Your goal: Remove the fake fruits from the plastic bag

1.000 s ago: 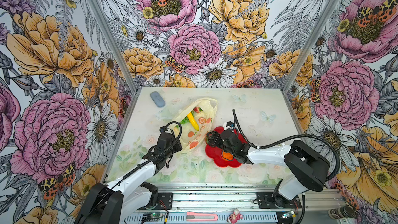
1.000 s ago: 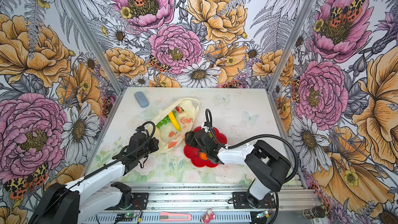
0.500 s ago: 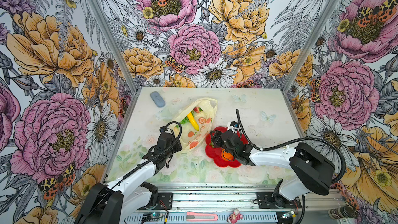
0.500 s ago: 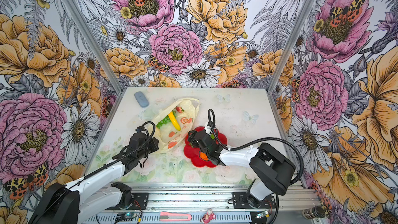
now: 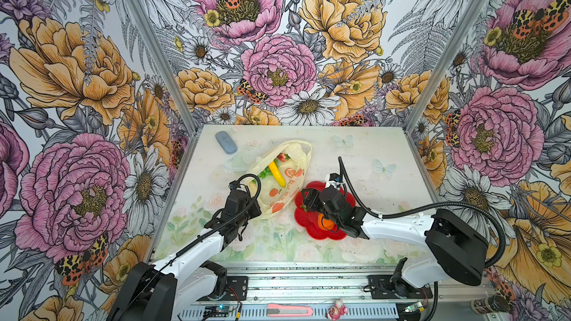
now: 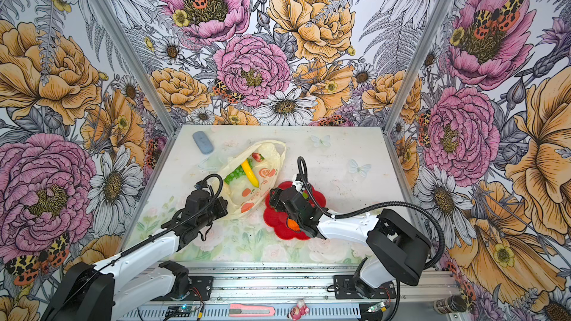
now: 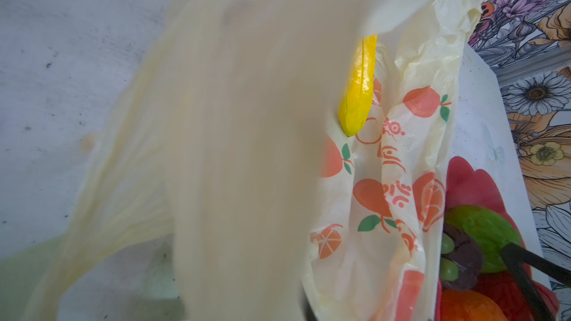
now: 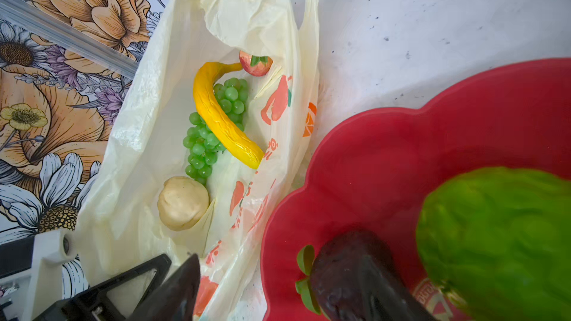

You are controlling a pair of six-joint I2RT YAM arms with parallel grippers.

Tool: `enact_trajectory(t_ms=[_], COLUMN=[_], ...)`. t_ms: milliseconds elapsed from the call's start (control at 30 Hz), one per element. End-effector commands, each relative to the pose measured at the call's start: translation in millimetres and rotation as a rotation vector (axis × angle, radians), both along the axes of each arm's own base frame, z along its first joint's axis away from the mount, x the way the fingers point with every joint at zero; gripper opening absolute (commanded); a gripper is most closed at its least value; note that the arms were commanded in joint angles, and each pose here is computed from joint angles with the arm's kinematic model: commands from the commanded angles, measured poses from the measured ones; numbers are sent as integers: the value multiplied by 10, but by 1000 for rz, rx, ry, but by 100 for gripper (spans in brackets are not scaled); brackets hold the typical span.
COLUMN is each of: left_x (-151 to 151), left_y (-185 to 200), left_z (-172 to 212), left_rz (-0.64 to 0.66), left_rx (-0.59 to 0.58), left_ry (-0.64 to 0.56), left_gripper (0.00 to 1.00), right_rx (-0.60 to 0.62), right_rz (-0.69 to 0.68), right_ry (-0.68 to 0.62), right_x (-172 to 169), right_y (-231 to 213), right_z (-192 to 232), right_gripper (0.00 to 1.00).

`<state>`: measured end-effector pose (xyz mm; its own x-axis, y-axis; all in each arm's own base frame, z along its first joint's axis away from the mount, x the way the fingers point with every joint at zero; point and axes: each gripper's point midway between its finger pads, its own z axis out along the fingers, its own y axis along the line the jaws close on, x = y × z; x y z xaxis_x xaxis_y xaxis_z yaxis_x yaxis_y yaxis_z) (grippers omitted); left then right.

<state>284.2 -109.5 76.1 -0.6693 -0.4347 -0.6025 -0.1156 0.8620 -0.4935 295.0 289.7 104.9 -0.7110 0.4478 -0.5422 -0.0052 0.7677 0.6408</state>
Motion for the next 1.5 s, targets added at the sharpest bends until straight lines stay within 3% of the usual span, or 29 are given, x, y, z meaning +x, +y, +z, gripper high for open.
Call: enact_trajectory(t_ms=[0, 433, 700, 1467], left_x=[70, 65, 56, 61], left_y=[15, 26, 29, 28], left_z=[101, 94, 80, 102], left_rz=[8, 8, 9, 8], left_rx=[7, 14, 13, 14], left_ry=[-26, -25, -21, -25], left_gripper=[0, 0, 0, 0], right_rx=[6, -45, -63, -85], right_rz=[55, -34, -100, -53], right_ry=[-2, 90, 65, 132], right_x=[4, -28, -27, -110], right_y=[163, -95, -305, -272], right_z=[33, -269, -181, -317], right_gripper=[81, 74, 74, 72])
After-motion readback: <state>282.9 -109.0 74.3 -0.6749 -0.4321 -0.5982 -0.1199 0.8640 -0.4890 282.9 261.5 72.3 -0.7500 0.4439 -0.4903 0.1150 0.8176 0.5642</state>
